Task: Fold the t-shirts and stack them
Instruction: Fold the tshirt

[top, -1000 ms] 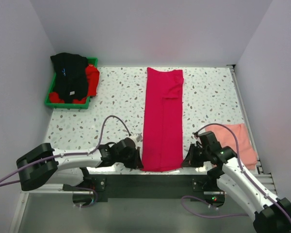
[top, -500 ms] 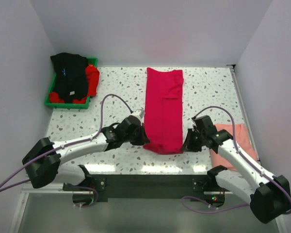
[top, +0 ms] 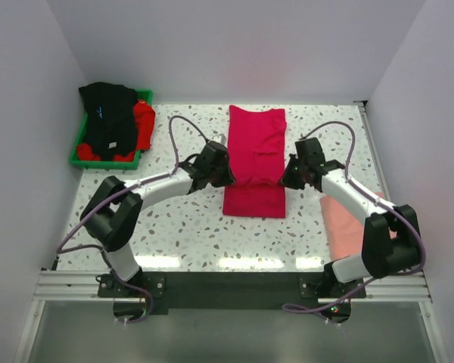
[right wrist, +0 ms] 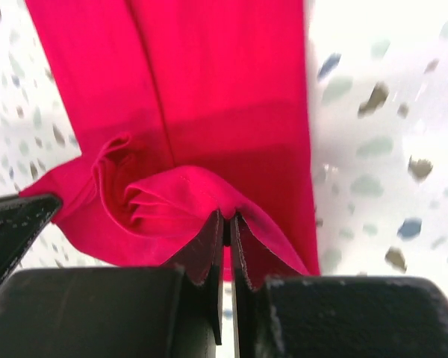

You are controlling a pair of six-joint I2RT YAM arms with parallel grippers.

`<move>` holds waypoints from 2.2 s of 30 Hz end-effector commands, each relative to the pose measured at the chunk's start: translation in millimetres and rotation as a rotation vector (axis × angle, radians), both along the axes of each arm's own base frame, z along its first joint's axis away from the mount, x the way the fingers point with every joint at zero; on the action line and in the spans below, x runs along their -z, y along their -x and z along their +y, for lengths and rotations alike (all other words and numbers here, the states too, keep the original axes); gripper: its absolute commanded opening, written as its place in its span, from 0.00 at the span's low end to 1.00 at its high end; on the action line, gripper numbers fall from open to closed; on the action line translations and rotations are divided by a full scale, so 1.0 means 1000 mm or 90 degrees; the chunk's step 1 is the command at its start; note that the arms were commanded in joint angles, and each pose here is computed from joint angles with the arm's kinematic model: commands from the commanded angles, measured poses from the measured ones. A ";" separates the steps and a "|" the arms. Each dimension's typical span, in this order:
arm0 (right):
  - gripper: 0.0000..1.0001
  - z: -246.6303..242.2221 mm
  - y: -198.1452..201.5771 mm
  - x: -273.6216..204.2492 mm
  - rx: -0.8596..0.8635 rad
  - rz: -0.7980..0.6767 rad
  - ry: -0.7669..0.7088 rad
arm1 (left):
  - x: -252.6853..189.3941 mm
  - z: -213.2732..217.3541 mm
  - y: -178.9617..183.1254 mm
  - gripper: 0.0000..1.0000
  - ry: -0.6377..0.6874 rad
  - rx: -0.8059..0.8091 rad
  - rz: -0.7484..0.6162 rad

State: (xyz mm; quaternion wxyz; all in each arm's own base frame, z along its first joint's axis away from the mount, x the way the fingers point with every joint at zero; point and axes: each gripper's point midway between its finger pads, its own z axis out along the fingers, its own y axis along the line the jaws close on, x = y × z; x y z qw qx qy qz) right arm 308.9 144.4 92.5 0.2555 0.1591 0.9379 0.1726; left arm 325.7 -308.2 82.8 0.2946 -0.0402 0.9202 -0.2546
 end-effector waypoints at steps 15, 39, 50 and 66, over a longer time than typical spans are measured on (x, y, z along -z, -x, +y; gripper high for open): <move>0.00 -0.020 -0.125 0.000 0.062 -0.058 -0.050 | -0.006 0.001 -0.123 0.00 0.050 -0.034 -0.039; 0.52 -0.034 -0.145 -0.036 0.053 -0.119 -0.053 | -0.046 0.023 -0.139 0.54 0.140 -0.013 -0.107; 0.43 0.016 -0.049 0.031 -0.017 -0.038 -0.061 | -0.011 -0.015 -0.068 0.21 0.169 0.047 -0.053; 0.42 -0.003 0.005 0.054 -0.013 -0.001 -0.044 | 0.016 0.009 -0.021 0.26 0.154 0.040 -0.024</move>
